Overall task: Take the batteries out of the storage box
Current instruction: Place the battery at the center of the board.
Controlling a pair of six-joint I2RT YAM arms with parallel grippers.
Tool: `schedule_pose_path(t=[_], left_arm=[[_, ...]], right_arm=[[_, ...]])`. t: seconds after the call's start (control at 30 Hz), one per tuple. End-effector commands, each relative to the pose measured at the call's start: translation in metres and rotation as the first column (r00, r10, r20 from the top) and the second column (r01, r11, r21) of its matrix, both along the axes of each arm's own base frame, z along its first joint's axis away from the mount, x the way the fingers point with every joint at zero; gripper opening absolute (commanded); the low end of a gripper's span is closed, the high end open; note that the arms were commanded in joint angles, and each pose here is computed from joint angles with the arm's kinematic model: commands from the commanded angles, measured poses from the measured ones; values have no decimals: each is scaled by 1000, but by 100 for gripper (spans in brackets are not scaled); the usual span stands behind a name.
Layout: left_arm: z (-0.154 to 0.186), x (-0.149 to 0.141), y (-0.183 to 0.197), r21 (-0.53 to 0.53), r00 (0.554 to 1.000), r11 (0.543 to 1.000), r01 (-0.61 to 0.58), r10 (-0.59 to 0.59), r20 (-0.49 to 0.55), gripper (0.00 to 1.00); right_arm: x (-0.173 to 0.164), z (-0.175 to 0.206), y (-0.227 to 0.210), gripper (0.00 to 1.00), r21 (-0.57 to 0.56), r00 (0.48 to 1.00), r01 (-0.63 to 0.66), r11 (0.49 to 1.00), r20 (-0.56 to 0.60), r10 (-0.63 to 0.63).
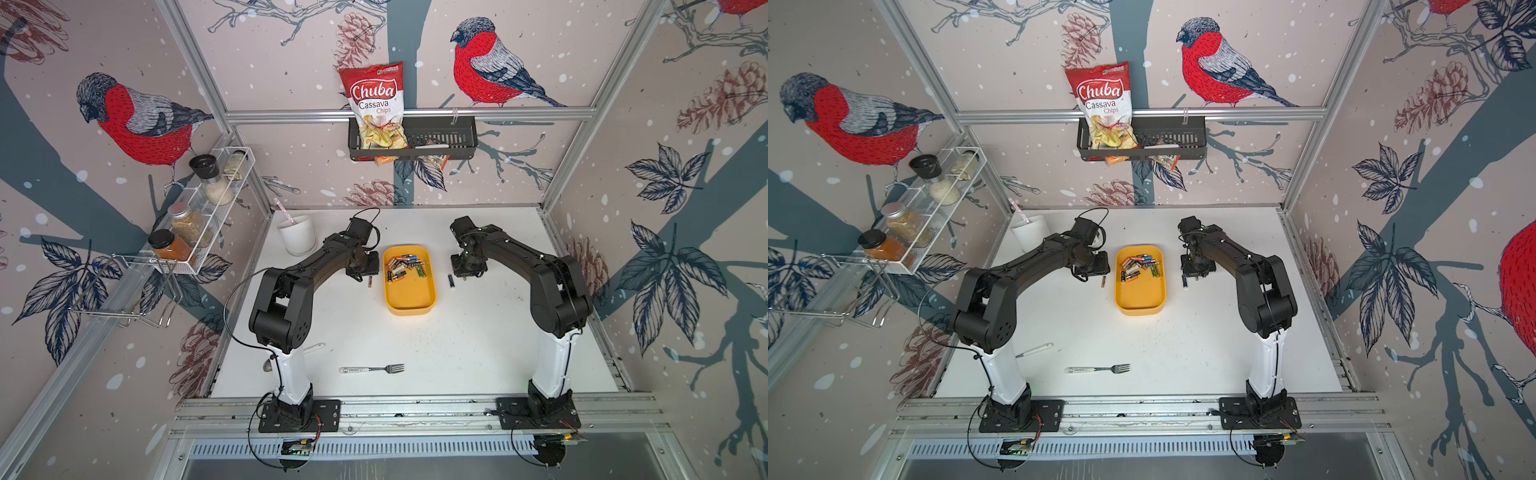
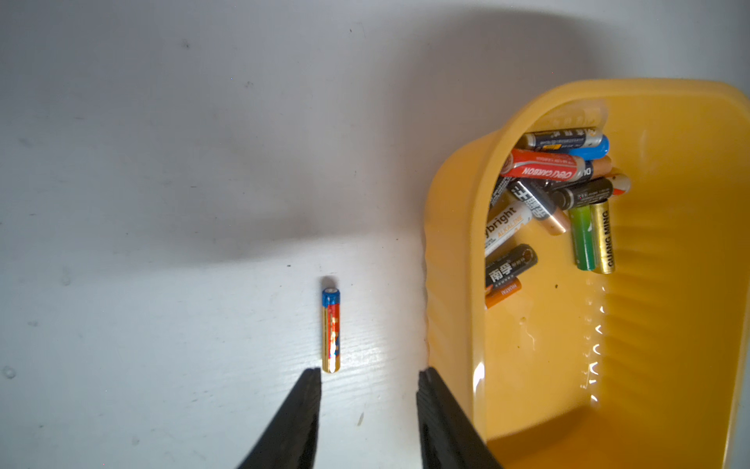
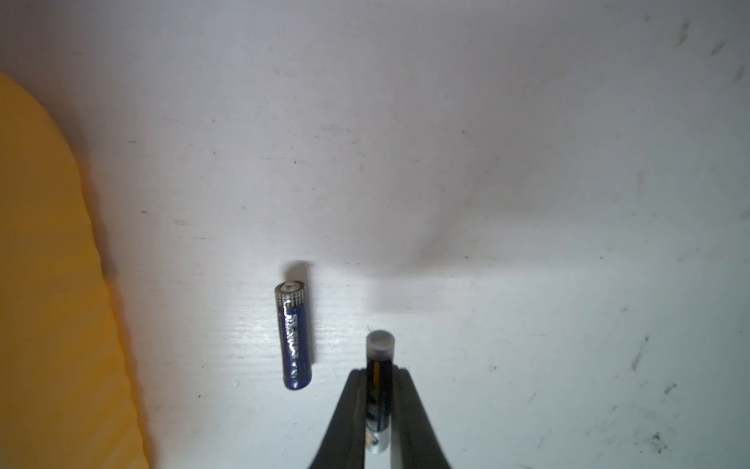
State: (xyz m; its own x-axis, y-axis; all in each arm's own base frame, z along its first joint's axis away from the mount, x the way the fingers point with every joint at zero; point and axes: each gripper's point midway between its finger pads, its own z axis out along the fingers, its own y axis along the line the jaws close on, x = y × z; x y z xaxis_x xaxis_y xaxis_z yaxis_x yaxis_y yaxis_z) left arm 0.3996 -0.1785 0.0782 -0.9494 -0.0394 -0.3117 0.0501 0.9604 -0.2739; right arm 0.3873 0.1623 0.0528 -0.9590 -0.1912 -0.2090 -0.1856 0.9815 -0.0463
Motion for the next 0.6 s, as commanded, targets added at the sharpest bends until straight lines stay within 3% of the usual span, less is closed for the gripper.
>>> schedule_pose_path(t=[0.0, 0.57], left_arm=[[2, 1, 1, 13, 1000, 1000, 1, -1, 8, 44], [1, 1, 1, 16, 1000, 1000, 0, 0, 2, 44]], right_arm=[[2, -6, 5, 16, 22, 1000, -15, 1000, -1, 15], [0, -25, 10, 16, 41, 999, -18, 999, -33, 20]])
